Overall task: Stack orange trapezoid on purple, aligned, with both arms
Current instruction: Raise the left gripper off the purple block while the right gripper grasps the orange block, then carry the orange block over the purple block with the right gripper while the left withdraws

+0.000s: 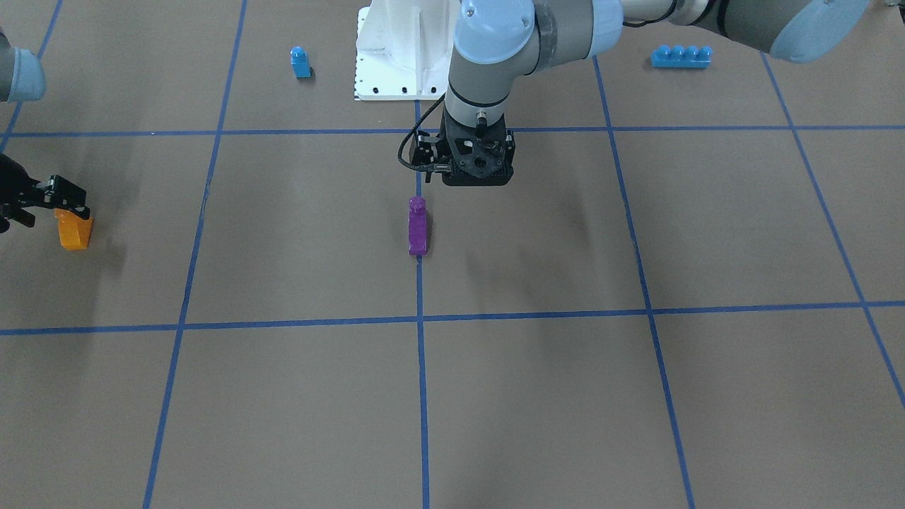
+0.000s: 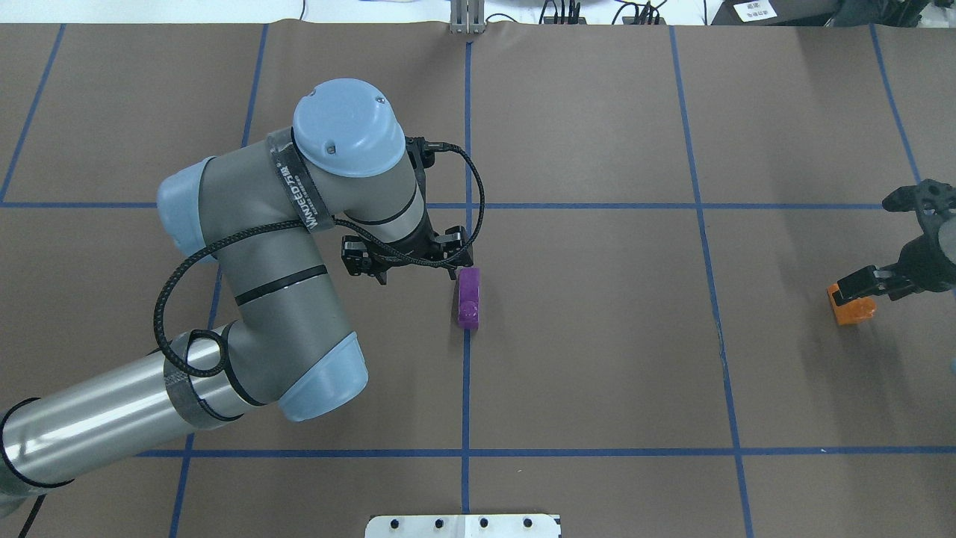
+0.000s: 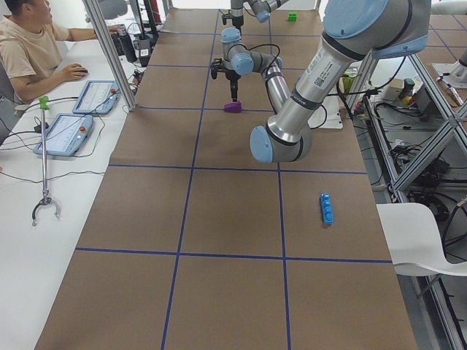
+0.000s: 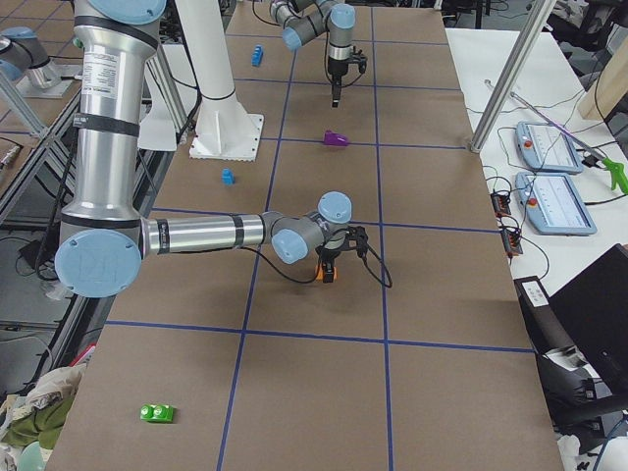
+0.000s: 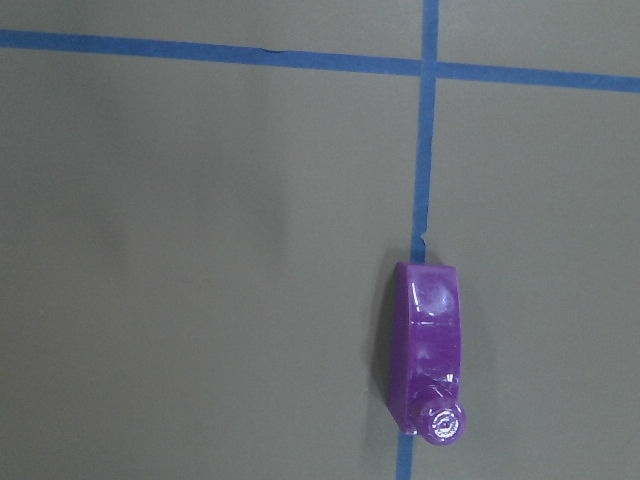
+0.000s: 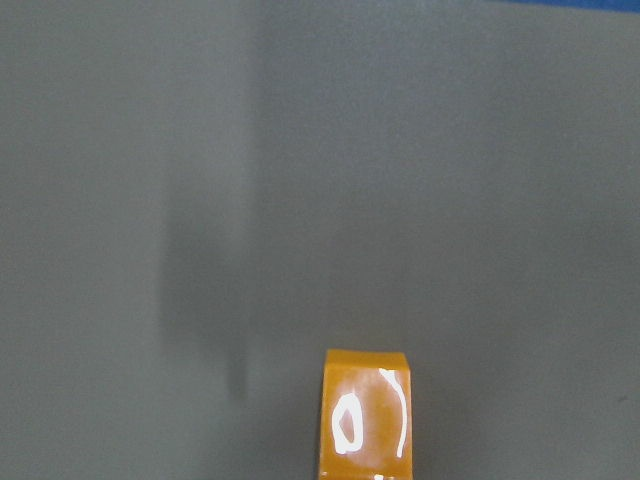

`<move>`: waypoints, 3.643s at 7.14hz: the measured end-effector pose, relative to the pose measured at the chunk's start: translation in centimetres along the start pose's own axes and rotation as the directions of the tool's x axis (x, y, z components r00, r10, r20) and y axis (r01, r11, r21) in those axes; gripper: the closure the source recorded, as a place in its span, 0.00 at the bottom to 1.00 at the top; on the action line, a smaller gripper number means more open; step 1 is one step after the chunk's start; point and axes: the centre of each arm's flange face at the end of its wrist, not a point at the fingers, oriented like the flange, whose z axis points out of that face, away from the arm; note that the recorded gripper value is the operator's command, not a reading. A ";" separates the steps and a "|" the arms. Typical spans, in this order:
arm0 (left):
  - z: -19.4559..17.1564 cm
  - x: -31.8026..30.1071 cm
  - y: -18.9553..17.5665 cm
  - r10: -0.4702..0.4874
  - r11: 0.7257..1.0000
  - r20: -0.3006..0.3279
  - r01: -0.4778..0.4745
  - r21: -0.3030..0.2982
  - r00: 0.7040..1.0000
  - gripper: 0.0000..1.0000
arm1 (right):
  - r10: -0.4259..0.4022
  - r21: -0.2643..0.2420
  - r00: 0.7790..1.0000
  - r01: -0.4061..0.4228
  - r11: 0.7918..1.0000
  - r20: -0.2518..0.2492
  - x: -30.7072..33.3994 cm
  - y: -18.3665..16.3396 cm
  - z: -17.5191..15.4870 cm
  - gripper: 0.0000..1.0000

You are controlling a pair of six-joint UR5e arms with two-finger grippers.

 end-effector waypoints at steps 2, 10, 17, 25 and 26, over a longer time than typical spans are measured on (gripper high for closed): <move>0.0 0.0 0.0 -0.004 1.000 0.001 0.004 0.000 1.000 0.00 | -0.012 -0.015 1.000 0.011 1.000 -0.029 0.4 0.4 1.8 0.27; -1.5 -1.5 0.5 -0.011 1.000 -0.022 0.011 0.015 1.000 0.00 | -0.014 0.000 0.999 0.014 1.000 0.048 -6.1 -2.7 -3.0 1.00; -1.2 -18.4 3.1 -0.101 0.994 0.040 0.100 0.041 0.994 0.00 | 0.186 0.045 0.982 -0.188 0.981 0.034 -48.1 -3.2 -7.6 1.00; -0.9 -20.8 3.1 0.030 0.998 0.076 -0.034 0.053 0.997 0.00 | 0.168 0.100 0.986 -0.169 0.981 0.022 -59.9 -3.6 -2.5 1.00; -0.9 -20.7 3.1 0.030 0.998 0.079 -0.035 0.059 0.996 0.00 | 0.169 0.097 0.985 -0.170 0.981 0.012 -59.9 -3.7 -2.0 1.00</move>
